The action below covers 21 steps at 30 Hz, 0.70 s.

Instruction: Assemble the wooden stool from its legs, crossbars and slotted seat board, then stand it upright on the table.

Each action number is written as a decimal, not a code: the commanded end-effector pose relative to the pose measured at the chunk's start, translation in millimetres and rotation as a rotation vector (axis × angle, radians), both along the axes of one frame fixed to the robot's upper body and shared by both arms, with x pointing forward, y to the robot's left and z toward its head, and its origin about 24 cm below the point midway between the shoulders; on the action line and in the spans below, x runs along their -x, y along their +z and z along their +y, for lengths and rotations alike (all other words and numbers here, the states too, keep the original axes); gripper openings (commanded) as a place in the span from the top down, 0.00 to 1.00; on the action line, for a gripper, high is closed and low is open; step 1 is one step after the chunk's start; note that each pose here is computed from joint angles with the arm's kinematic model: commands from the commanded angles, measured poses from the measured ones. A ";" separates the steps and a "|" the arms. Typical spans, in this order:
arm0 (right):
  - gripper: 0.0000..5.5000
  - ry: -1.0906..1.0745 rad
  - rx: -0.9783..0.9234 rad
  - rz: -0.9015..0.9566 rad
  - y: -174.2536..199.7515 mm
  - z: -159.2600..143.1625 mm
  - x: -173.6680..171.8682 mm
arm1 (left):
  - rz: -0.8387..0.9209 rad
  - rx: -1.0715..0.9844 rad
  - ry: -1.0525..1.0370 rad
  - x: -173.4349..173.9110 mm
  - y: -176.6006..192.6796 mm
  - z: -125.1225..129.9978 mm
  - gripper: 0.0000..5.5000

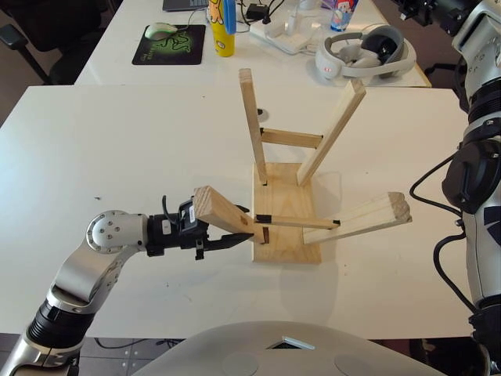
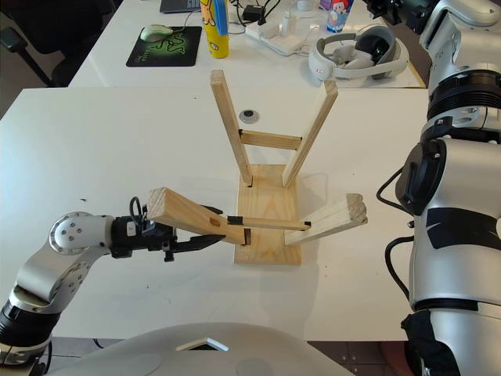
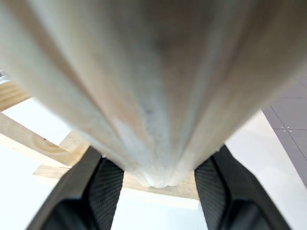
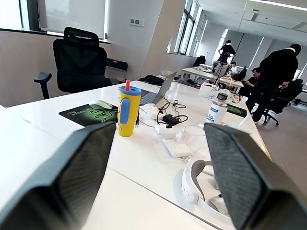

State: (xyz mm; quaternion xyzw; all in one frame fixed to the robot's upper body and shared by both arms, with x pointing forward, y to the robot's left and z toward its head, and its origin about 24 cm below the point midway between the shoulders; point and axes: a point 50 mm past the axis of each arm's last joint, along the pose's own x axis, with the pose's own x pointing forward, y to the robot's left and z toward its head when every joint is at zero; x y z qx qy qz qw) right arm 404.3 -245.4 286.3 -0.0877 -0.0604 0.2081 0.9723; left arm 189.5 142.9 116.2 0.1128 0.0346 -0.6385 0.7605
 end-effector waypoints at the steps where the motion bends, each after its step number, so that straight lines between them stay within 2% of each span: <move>1: 0.38 0.012 -0.019 -0.014 4.4 0.1 1.2 | 0.046 -0.049 -0.004 -2.5 -9.0 1.2 0.63; 12: 0.38 0.031 -0.021 -0.007 3.4 4.7 0.1 | 0.036 0.009 0.001 -6.4 -13.7 -11.7 0.63; 17: 0.38 0.047 -0.017 -0.008 4.6 6.6 0.3 | 0.044 -0.045 -0.005 -5.3 -25.9 -6.5 0.63; 21: 0.38 0.148 -0.016 -0.023 6.3 10.9 4.1 | 0.035 -0.106 -0.043 -8.3 -26.8 -2.7 0.63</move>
